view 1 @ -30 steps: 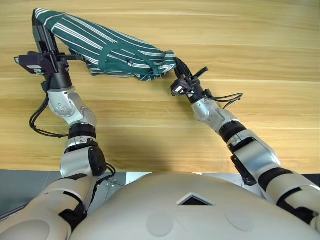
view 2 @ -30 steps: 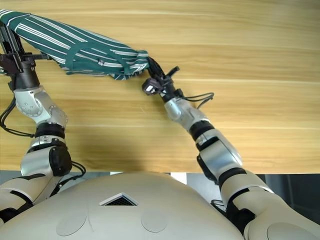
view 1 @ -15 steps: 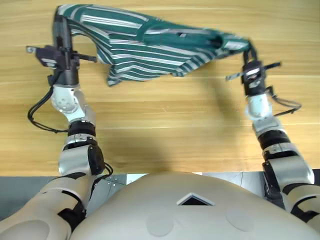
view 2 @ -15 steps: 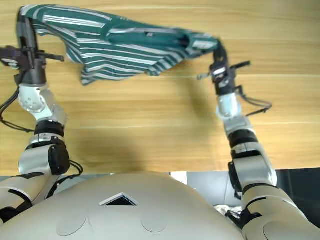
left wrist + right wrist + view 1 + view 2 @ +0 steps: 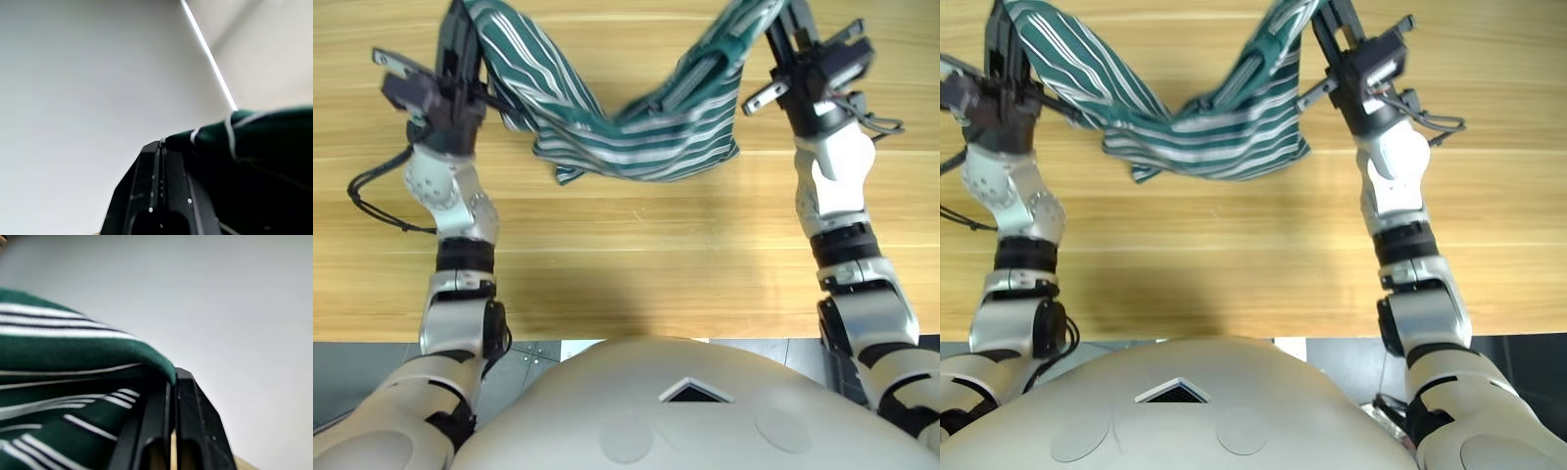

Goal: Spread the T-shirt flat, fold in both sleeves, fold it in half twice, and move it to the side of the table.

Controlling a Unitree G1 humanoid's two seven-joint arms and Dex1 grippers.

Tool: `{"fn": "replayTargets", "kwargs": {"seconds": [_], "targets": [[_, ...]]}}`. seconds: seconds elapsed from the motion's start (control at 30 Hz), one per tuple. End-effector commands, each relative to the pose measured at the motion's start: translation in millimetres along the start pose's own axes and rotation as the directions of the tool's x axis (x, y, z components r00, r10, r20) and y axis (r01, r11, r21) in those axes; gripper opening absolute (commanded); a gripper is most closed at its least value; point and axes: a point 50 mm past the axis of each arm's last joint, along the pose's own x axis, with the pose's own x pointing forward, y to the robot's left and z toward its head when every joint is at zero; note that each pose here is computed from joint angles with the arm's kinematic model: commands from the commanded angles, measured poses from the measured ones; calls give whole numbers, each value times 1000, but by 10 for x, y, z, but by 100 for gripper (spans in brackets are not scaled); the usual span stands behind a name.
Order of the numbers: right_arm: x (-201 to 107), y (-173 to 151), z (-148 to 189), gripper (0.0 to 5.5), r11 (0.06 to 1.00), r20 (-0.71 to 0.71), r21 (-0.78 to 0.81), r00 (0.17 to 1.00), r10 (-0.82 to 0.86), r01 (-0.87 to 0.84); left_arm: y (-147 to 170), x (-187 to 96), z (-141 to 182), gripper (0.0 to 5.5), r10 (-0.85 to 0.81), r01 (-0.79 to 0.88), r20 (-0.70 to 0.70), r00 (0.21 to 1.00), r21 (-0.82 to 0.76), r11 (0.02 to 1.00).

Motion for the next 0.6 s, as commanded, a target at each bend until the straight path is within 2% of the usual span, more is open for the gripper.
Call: {"fn": "replayTargets", "kwargs": {"seconds": [0.03,0.1,0.17,0.27,0.33,0.4,0.5,0.57,0.6], "targets": [[722,-232,-230,3,939,-313,-327,926,-213,106,246,775,-248,0,135,-121,-273,953,67,990],[974,-436,-103,3,884,-344,-421,866,-362,202,317,1166,-201,0,230,-190,-370,900,141,972],[1215,-658,156,3,814,-292,-481,816,-499,326,326,1507,-66,0,297,-218,-402,866,231,948],[1449,-940,600,3,684,-118,-502,742,-660,529,400,1897,288,0,395,-312,-300,868,289,905],[1484,-1047,778,3,620,-8,-479,703,-711,622,458,1988,447,0,428,-359,-219,877,295,886],[1417,-1012,708,3,622,26,-488,722,-691,613,523,1845,362,0,451,-373,-214,866,323,870],[1148,-740,277,3,720,-57,-545,838,-543,430,415,1356,-89,0,369,-221,-346,863,400,890],[751,-483,-135,3,792,-175,-564,903,-392,235,138,774,-511,0,194,10,-510,838,370,929],[394,-335,-384,3,836,-265,-536,917,-299,118,-60,322,-721,0,80,142,-605,792,310,940]]}}
